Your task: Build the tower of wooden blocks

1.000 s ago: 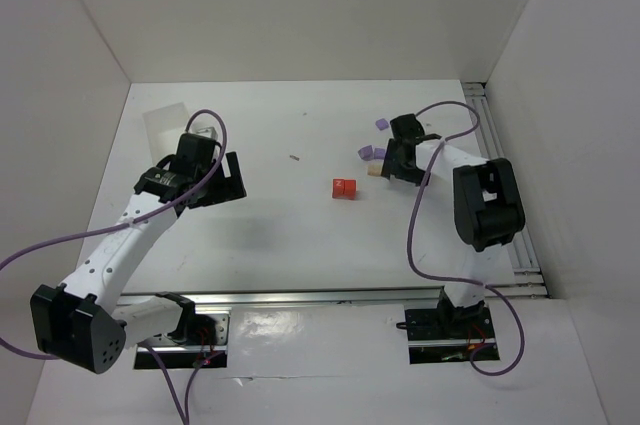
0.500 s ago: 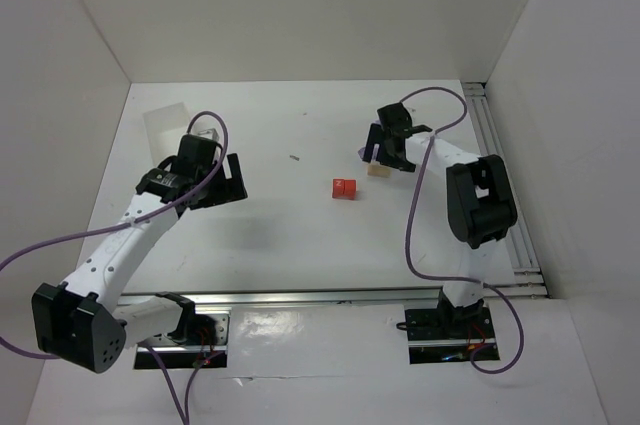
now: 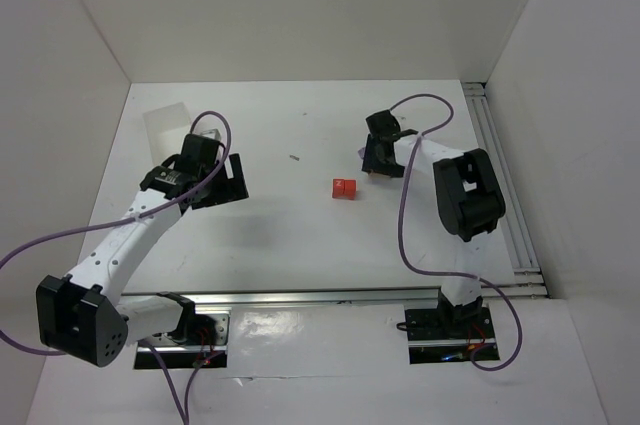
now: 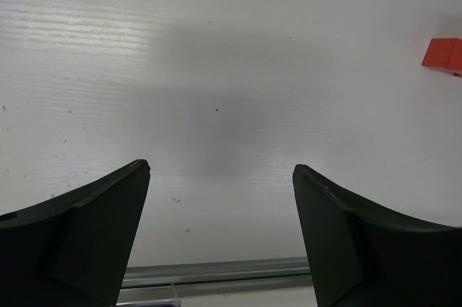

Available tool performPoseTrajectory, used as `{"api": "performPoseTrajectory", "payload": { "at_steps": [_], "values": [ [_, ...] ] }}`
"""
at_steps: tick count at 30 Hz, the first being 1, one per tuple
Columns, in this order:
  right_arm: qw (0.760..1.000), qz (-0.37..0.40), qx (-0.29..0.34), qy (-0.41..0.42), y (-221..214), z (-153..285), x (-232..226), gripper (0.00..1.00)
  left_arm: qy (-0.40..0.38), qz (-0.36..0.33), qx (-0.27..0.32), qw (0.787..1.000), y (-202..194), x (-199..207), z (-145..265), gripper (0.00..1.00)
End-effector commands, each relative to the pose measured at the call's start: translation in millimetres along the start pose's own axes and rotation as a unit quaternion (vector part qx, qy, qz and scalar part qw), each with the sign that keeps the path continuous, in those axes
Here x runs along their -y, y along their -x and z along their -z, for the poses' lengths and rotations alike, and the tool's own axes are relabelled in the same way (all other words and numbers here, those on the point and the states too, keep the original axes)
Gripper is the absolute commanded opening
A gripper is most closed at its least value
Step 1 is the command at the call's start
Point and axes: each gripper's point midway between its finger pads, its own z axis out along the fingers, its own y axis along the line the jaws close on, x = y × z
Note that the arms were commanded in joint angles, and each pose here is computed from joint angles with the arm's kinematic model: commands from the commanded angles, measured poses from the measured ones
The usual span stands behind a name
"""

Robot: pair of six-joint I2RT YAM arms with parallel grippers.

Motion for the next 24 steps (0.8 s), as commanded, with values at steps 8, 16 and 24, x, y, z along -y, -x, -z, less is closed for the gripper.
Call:
{"api": "performPoseTrajectory", "payload": {
  "at_steps": [8, 16, 24],
  "values": [
    [0.997, -0.015, 0.07, -0.003, 43.4, 50.7, -8.8, 0.58, -0.029, -0.034, 0.021, 0.999, 30.4, 20.9, 0.7, 0.93],
    [0.994, -0.005, 0.105, 0.037, 47.3, 105.5, -24.3, 0.58, -0.045, -0.053, 0.054, 0.996, 51.6, 30.0, 15.9, 0.93],
    [0.99, 0.029, 0.105, 0.087, 25.1, 132.3, -80.3, 0.58, -0.058, -0.039, 0.032, 0.997, 32.5, 29.7, 8.2, 0.93]
  ]
}}
